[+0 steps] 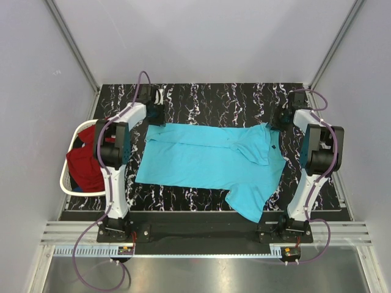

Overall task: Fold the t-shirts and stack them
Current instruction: Fold the tshirt

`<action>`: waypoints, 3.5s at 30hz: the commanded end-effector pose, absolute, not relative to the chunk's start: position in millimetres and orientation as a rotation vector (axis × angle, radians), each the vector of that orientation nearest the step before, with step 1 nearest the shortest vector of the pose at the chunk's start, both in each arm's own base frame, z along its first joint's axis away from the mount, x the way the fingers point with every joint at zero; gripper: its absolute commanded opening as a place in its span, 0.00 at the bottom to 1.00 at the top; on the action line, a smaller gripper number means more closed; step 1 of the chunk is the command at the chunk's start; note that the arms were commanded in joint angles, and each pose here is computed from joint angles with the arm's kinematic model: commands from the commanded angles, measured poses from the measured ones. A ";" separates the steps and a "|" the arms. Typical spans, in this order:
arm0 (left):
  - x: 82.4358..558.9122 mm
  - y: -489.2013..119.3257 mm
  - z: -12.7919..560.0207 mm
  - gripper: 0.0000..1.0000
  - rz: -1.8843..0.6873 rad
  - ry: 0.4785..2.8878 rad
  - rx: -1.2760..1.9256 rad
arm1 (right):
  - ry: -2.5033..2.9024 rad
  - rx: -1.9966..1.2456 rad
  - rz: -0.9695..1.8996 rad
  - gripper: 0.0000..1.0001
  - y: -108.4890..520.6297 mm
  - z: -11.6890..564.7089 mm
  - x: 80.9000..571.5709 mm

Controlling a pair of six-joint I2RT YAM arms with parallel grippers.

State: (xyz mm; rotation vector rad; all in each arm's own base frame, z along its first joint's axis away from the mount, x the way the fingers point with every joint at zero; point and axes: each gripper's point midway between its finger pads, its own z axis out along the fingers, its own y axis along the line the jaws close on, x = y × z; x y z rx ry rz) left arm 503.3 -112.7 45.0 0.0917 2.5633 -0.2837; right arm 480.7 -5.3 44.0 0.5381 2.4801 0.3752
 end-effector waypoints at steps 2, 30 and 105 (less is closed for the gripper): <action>506.3 -113.7 36.7 0.36 -0.310 2.583 0.070 | 2.460 0.469 0.393 0.31 -2.9 48.4 489.3; 506.7 -89.2 26.0 0.38 -0.306 2.642 -0.049 | 2.177 0.953 0.200 0.00 -47.4 69.0 449.7; 453.9 -76.1 57.9 0.30 0.204 2.589 0.060 | 2.397 1.274 0.229 0.37 -10.9 60.7 344.5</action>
